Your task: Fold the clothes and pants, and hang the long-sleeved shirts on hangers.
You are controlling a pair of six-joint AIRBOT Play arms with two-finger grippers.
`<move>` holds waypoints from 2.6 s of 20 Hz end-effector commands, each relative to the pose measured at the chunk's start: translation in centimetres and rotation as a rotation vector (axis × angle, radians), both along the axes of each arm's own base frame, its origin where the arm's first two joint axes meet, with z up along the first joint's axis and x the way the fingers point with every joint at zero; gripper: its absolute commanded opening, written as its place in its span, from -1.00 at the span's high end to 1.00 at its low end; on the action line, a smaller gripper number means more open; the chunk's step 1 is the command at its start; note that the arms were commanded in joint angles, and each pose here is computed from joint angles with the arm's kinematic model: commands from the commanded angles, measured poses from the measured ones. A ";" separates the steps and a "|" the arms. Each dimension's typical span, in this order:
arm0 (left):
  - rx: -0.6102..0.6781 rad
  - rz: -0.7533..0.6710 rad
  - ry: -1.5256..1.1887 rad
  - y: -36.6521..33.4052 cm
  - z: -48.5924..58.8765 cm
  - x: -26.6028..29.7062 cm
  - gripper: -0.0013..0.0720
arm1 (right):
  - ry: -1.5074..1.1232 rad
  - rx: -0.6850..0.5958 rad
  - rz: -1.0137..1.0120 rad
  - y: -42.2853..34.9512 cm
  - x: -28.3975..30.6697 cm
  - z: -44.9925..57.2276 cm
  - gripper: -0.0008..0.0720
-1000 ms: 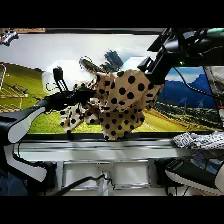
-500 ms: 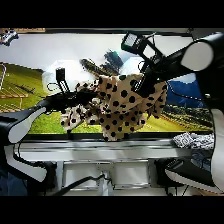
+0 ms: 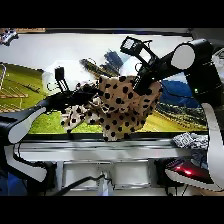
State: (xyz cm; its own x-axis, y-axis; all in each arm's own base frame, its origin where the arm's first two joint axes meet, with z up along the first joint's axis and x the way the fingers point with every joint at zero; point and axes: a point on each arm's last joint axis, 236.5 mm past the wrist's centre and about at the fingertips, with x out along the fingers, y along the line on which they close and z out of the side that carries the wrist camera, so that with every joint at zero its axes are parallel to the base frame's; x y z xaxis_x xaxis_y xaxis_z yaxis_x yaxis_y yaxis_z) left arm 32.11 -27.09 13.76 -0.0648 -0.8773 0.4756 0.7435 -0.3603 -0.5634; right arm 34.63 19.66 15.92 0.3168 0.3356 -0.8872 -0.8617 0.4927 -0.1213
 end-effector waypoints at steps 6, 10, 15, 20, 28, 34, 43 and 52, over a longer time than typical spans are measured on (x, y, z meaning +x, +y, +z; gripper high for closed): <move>0.207 0.464 0.148 4.2 -2.5 11.4 -0.43 | -0.090 0.068 0.007 -0.1 -1.7 4.0 0.93; 0.374 0.689 0.134 7.7 -1.0 15.6 -0.16 | -0.116 0.079 0.006 -0.3 -2.2 5.1 0.93; 0.655 0.780 -0.105 10.5 3.5 15.6 0.02 | -0.133 0.094 -0.004 -0.2 -2.0 5.6 0.93; 0.937 0.833 -0.007 14.3 1.9 13.9 0.36 | -0.156 0.128 -0.041 -0.1 -1.7 6.5 0.93; 0.934 0.780 0.188 9.2 -4.6 5.9 0.74 | -0.176 0.168 -0.082 -0.1 -1.8 7.6 0.93; 0.843 0.733 0.088 0.3 -6.5 3.5 -0.21 | -0.139 0.230 -0.075 1.2 -2.5 7.9 0.93; 0.803 0.738 0.289 -1.9 -10.6 5.6 -0.19 | -0.103 0.278 -0.096 1.9 -3.0 8.1 0.93; 0.739 0.743 0.275 -2.9 -9.2 10.4 0.93 | -0.071 0.277 -0.082 2.0 -3.7 7.9 0.93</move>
State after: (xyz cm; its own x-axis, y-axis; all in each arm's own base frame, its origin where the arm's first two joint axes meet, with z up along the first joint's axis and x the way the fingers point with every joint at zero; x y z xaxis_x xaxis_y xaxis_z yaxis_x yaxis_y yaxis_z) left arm 41.05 -30.79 4.60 0.6116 -0.7425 -0.2733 0.4613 0.6153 -0.6393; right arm 31.27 21.66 23.84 0.4237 0.5302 -0.7344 -0.8067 0.5897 -0.0397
